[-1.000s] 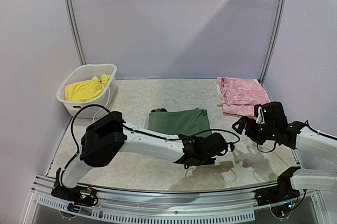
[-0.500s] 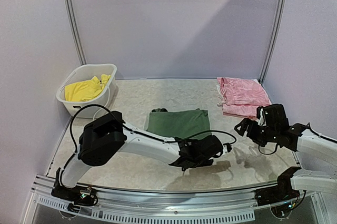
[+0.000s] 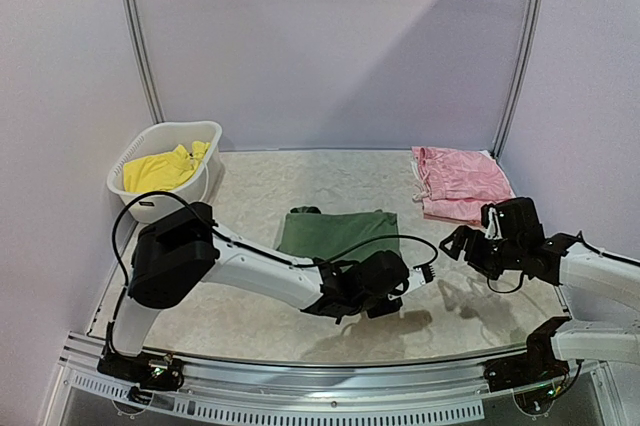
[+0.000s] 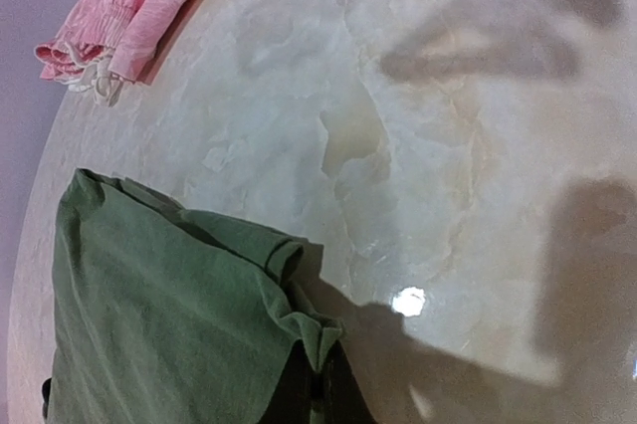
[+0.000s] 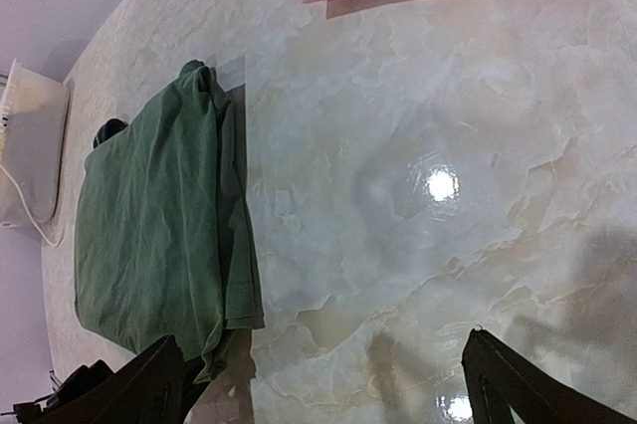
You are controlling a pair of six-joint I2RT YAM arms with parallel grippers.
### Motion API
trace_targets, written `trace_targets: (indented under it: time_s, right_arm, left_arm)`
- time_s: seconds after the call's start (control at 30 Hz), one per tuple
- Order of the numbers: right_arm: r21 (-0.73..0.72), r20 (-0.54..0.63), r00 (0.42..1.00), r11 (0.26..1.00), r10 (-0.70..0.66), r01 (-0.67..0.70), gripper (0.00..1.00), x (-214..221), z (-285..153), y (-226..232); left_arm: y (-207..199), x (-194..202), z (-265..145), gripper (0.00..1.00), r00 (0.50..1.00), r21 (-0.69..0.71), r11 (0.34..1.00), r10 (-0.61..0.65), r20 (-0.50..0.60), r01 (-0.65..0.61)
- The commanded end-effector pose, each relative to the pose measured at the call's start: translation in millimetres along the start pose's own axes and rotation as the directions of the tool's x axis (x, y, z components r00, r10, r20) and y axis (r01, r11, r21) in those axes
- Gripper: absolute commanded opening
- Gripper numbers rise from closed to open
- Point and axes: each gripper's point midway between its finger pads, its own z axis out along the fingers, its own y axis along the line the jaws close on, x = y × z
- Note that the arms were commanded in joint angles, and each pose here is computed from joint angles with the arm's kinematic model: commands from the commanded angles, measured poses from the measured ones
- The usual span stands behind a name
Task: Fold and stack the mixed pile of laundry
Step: Pick up the square-folded tank top from the center of the board.
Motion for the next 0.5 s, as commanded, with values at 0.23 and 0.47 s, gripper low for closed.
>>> trace_targets:
  time_s: [0.23, 0.47]
  right_arm:
    - [-0.145, -0.088, 0.996, 0.989, 0.013, -0.025, 0.99, -0.3, 20.0, 35.9]
    - [-0.247, -0.186, 0.983, 0.967, 0.008, -0.054, 0.99, 5.5, 44.5, 64.1]
  left_arm:
    - [20.4, -13.7, -17.8, 0.0, 0.986, 0.046, 0.992, -0.126, 0.113, 0.122]
    - [26.5, -7.2, -23.2, 0.0, 0.978, 0.067, 0.987, -0.156, 0.139, 0.148]
